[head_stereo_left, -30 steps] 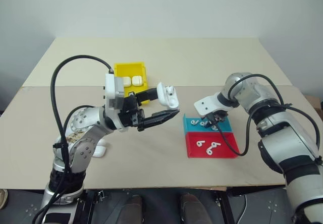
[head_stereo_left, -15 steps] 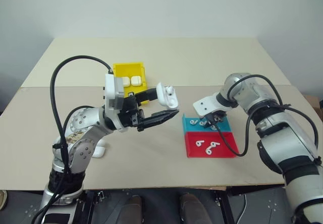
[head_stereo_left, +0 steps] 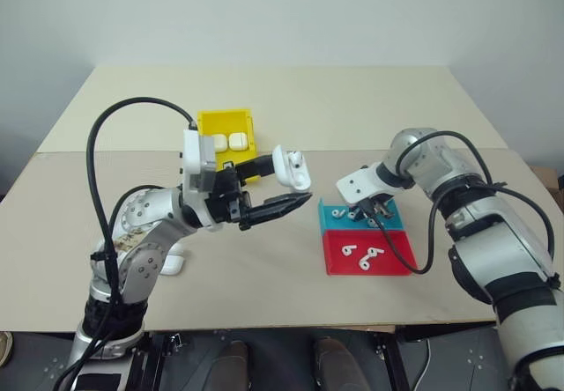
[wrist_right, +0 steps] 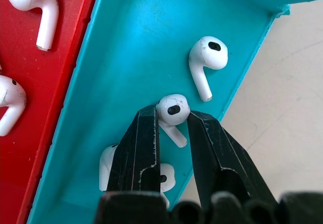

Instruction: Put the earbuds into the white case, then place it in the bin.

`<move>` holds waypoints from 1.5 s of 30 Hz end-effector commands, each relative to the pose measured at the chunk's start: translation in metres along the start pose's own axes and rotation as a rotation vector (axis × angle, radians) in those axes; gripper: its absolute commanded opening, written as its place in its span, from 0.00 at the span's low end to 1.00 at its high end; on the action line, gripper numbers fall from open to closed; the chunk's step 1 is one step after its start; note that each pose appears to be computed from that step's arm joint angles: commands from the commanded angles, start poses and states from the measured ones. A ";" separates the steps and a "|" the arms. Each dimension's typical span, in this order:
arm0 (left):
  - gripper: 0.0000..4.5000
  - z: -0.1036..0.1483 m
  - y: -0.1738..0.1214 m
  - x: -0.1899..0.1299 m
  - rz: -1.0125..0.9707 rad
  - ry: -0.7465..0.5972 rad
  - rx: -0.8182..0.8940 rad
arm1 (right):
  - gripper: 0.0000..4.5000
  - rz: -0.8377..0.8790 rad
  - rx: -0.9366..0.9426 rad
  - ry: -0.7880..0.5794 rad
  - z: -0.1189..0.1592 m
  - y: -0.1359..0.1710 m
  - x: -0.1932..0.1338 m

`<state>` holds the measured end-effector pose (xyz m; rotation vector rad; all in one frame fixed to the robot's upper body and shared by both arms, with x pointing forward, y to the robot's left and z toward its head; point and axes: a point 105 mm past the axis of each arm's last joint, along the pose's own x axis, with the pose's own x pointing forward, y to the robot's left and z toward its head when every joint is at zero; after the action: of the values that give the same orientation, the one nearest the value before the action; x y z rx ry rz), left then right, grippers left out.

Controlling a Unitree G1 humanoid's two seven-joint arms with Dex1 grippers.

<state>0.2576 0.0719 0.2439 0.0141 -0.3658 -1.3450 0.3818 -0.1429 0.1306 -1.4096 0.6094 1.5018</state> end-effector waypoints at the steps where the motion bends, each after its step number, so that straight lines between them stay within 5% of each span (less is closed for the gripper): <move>1: 0.62 0.013 -0.005 0.000 -0.016 -0.035 0.042 | 0.14 0.010 -0.003 -0.019 0.002 0.004 0.005; 8: 0.62 0.012 -0.004 0.001 -0.028 -0.036 0.034 | 0.14 -0.038 0.095 -0.073 -0.001 0.003 -0.006; 14: 0.62 0.013 0.001 0.003 -0.049 -0.044 0.030 | 0.14 -0.189 0.229 -0.247 0.003 0.008 -0.061; 25: 0.62 0.012 0.011 0.008 -0.115 -0.065 -0.002 | 0.14 -0.369 0.614 -1.039 0.068 0.051 -0.157; 30: 0.62 0.011 0.017 0.015 -0.141 -0.062 -0.009 | 0.14 -0.398 0.701 -1.283 0.097 0.056 -0.176; 37: 0.62 0.007 0.021 0.024 -0.178 -0.054 -0.015 | 0.14 -0.374 0.719 -1.430 0.135 0.054 -0.178; 45: 0.62 0.007 0.020 0.028 -0.186 -0.054 -0.007 | 0.14 -0.311 0.762 -1.444 0.152 0.054 -0.171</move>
<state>0.2854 0.0539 0.2528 -0.0275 -0.3619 -1.5172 0.2487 -0.0884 0.3064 0.2918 -0.0009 1.3636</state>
